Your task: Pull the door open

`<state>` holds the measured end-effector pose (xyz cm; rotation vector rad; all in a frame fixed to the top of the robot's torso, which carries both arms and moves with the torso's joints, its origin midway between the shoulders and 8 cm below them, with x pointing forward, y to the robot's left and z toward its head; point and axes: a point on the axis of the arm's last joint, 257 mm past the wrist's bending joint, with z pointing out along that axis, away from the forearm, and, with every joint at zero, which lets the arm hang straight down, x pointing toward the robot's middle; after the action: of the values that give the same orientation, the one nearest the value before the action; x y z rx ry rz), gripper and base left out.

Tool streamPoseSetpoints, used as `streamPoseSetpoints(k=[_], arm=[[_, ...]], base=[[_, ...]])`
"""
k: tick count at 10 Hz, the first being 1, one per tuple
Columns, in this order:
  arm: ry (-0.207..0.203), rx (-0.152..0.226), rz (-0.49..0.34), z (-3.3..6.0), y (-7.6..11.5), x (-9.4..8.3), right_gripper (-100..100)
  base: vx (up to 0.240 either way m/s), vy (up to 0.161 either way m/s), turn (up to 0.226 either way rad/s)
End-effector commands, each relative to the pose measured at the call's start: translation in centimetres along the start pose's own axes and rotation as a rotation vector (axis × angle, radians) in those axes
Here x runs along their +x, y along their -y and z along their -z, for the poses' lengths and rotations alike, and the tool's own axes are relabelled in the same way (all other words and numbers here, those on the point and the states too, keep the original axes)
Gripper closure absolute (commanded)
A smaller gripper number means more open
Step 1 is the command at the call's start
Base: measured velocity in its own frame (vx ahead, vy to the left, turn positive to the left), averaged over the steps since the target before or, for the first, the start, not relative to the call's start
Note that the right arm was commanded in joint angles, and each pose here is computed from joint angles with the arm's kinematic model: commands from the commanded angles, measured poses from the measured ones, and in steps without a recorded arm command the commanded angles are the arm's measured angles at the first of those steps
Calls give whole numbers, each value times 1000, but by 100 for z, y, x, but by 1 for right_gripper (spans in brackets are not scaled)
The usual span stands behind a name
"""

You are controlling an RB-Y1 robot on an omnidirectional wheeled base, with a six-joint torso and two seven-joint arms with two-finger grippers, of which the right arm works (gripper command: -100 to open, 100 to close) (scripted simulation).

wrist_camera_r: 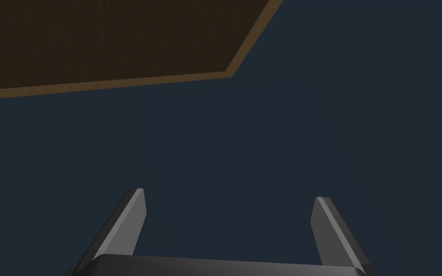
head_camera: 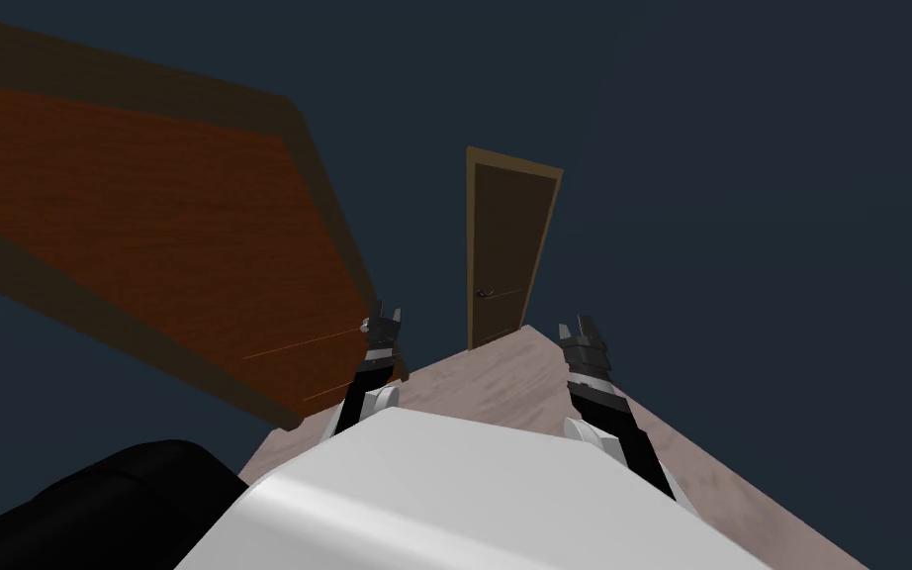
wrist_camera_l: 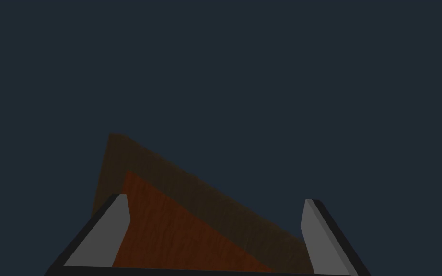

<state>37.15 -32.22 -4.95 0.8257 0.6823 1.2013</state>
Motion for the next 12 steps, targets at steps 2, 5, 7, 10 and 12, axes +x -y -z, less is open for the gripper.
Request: streamPoseSetpoints(k=[2,5,7,10,12], arm=[[-26,32,-16,21,245,64,-100],[-47,60,-27,53,450,98,-100],[-69,81,-38,74,620,128,-100],[-90,111,-47,115,835,148,-100],[-99,139,-50,164,996,145,-100]], base=[[80,-26,137],[61,-14,79],[85,-23,140],[58,-24,106],[55,-17,78]])
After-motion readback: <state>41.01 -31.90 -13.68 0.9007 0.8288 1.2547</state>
